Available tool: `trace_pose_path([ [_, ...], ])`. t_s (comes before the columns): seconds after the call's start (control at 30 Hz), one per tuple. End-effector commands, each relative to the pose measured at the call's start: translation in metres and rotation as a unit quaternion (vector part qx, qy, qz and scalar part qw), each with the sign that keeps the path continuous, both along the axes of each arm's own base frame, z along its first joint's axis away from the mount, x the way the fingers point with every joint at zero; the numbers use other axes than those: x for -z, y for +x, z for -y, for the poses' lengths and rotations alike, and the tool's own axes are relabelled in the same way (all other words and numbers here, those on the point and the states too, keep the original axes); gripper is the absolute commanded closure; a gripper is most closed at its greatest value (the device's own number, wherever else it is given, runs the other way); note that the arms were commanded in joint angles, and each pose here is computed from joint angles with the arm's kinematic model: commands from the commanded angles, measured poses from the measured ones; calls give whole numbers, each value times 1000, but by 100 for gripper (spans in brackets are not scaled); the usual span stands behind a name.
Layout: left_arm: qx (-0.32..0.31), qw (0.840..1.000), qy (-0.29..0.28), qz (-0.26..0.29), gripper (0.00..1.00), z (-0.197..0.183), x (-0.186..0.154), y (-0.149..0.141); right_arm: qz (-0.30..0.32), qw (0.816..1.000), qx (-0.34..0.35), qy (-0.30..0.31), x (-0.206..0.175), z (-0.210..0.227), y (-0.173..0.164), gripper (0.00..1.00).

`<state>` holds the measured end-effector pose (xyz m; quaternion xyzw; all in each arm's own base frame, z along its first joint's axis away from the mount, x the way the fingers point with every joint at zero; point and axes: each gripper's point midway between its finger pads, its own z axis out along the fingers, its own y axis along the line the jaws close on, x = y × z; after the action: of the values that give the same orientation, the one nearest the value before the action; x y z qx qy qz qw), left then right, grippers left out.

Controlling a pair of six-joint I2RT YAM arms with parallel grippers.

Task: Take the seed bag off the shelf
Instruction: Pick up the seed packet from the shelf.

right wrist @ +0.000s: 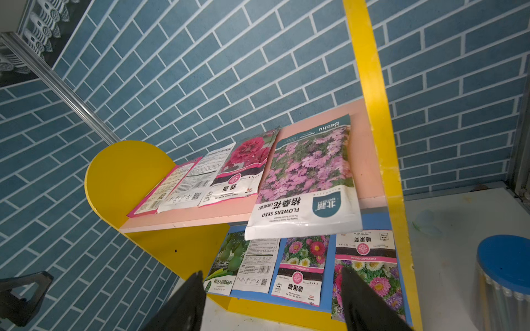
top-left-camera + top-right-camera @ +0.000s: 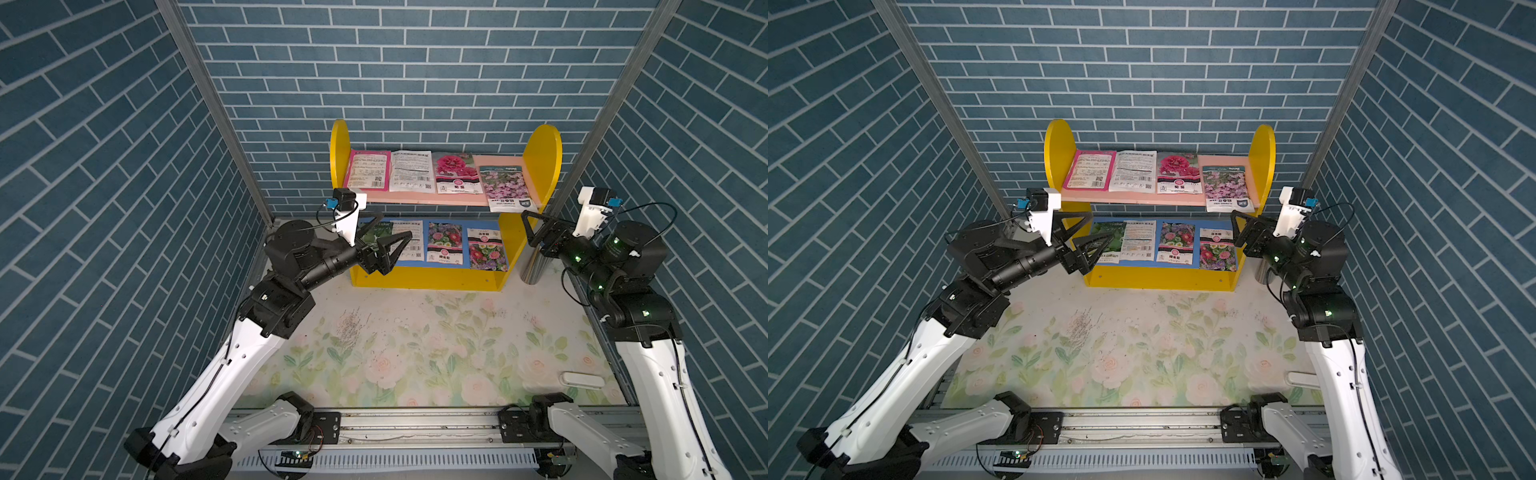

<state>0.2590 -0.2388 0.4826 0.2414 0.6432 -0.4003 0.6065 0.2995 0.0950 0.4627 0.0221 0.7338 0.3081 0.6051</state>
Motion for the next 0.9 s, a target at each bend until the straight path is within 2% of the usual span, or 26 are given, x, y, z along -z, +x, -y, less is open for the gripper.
trace_pose_path([
  [0.0,11,1000,-4,-4,0,3,3,-4,2,998,-37,50,-3,-4,6,26],
  [0.43,5,1000,-4,-14,0,4,10,2,-14,988,-93,122,14,8,32,38],
  [0.87,2,1000,-6,-17,0,6,13,7,-24,984,-109,141,21,8,61,51],
])
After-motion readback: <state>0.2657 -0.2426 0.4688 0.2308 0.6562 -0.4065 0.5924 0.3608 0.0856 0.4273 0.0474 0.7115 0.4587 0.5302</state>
